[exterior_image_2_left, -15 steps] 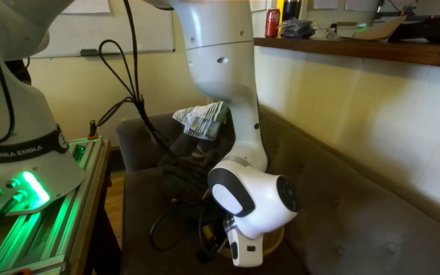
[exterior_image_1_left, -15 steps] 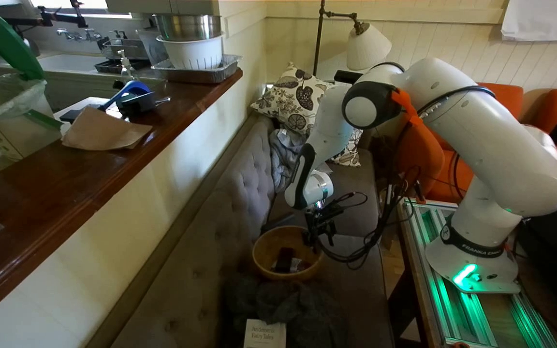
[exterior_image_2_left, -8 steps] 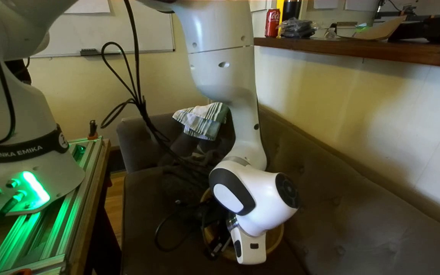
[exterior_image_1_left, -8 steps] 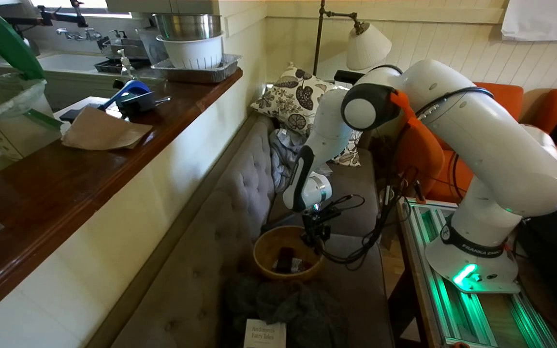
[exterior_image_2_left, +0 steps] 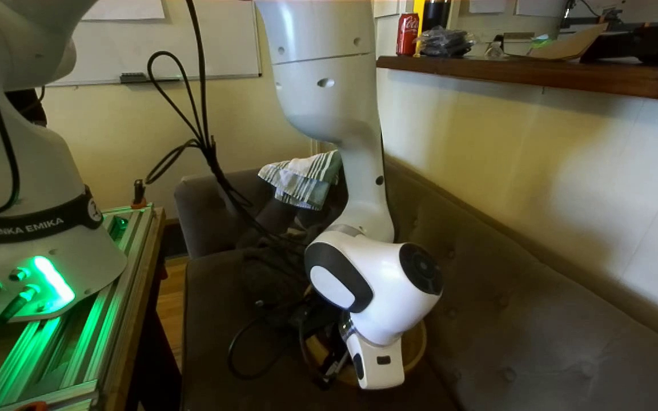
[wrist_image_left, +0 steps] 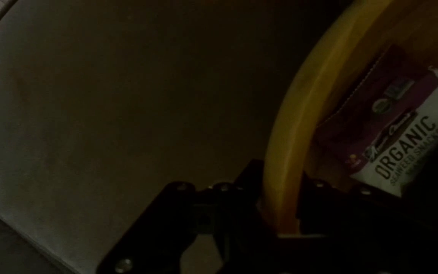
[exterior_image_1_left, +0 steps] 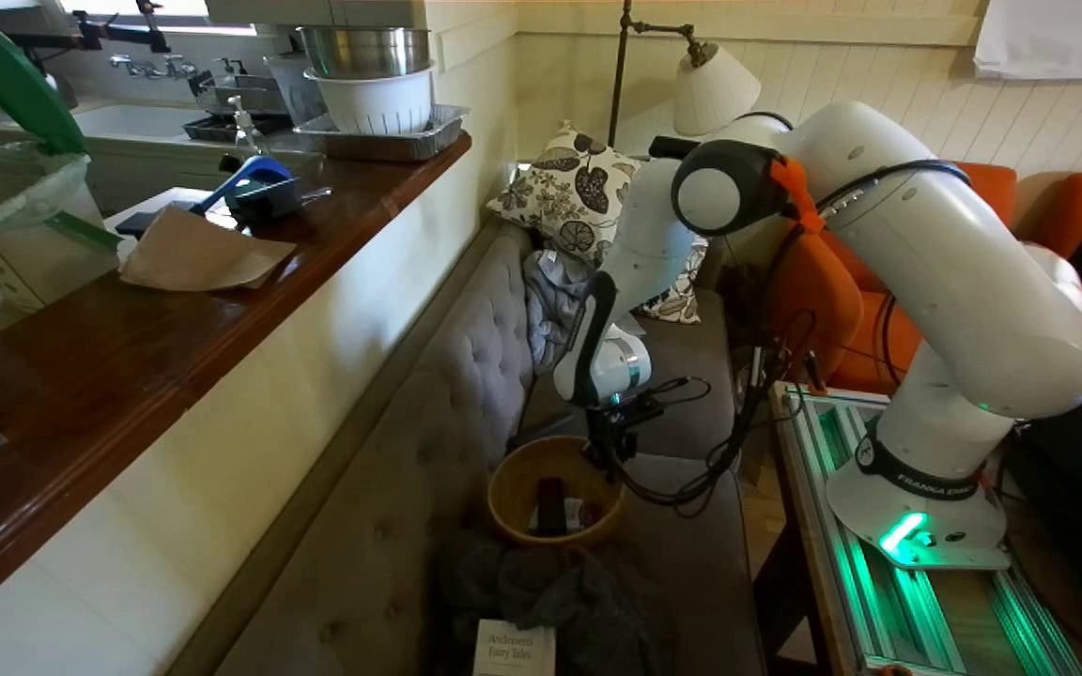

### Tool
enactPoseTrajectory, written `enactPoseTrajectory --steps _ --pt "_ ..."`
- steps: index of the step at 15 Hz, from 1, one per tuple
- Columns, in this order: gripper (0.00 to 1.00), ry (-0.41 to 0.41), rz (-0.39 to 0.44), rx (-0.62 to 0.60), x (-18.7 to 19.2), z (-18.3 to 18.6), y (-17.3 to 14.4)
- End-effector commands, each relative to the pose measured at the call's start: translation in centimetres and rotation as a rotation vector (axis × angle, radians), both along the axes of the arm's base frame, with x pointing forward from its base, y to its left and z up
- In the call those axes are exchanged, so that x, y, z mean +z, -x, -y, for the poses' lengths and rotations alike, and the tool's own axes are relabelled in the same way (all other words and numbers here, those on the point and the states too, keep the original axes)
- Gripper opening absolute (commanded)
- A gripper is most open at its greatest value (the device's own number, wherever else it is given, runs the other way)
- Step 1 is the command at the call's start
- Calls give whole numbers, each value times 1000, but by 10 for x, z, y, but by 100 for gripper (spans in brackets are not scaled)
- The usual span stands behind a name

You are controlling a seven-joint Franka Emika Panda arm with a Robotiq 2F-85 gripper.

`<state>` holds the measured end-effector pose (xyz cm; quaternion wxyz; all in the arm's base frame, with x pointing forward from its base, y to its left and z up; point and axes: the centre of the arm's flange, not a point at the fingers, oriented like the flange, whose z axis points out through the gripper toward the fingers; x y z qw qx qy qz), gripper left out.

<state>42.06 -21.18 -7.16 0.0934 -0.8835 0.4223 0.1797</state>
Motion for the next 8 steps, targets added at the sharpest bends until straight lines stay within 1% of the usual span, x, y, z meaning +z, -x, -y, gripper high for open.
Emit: enactPoseTrajectory --steps 1,3,6,8 --pt "4 -48 93 -41 38 3 22" --pt "5 -78 146 -89 55 12 29" --pt "5 -126 201 -138 70 25 44" --pt "5 -145 228 -156 80 32 53"
